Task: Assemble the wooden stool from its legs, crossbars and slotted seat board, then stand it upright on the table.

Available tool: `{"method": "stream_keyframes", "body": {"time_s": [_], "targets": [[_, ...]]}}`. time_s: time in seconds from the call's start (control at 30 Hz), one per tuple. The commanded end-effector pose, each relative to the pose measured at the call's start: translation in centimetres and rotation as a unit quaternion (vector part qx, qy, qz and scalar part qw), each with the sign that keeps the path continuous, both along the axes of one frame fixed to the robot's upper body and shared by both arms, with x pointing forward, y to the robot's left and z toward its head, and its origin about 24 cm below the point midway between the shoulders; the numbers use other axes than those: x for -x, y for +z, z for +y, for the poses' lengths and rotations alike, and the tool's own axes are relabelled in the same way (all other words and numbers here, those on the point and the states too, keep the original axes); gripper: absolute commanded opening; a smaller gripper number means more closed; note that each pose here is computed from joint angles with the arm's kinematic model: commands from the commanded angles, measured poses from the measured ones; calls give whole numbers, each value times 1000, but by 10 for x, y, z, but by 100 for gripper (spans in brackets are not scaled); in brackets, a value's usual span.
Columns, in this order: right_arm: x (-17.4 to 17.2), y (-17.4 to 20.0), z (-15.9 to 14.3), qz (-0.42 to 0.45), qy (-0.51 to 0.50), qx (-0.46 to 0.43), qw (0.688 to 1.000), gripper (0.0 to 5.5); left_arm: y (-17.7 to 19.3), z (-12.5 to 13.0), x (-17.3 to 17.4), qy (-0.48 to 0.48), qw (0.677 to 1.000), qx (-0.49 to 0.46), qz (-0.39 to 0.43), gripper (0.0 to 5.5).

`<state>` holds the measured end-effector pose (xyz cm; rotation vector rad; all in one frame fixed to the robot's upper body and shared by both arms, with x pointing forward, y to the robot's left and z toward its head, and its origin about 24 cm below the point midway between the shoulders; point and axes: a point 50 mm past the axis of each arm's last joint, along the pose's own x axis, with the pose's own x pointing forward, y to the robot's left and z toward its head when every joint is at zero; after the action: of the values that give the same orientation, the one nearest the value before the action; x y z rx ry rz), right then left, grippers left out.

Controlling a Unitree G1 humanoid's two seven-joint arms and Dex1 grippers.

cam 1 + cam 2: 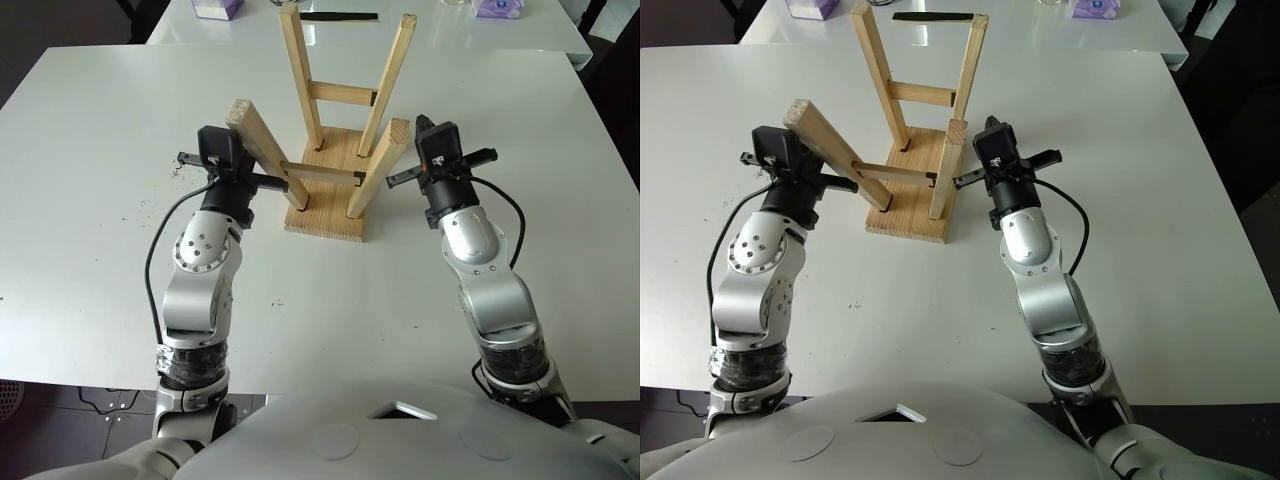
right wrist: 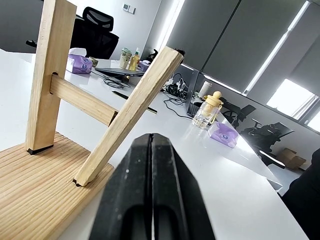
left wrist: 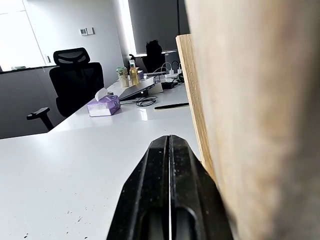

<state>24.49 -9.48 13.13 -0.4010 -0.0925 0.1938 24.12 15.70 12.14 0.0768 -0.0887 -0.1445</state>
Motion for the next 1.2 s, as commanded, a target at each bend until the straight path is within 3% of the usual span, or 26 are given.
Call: {"method": "stream_keyframes", "body": {"time_s": [0.03,0.27,0.43,0.63,0.77,0.9,0.97,1.2], "targets": [[-11,-1,10,5,35,3,999,0,-5,-22,17,-56,998,22,18,3],[-31,-9,-15,19,21,18,999,0,-15,-14,16,-33,999,5,32,3],[-12,-10,-38,35,16,22,999,0,-4,16,10,54,998,-20,3,3],[3,3,-58,18,-115,14,993,0,14,42,10,113,992,-62,-13,3],[8,9,-21,21,-65,-25,997,0,12,23,5,87,993,-77,-4,3],[17,19,48,7,124,-22,992,0,14,-47,7,-116,991,-65,-8,3],[22,19,66,9,174,-7,985,0,12,-64,8,-145,987,-63,0,3],[11,0,36,53,149,30,987,0,5,-34,10,-63,995,-71,20,3]]}}
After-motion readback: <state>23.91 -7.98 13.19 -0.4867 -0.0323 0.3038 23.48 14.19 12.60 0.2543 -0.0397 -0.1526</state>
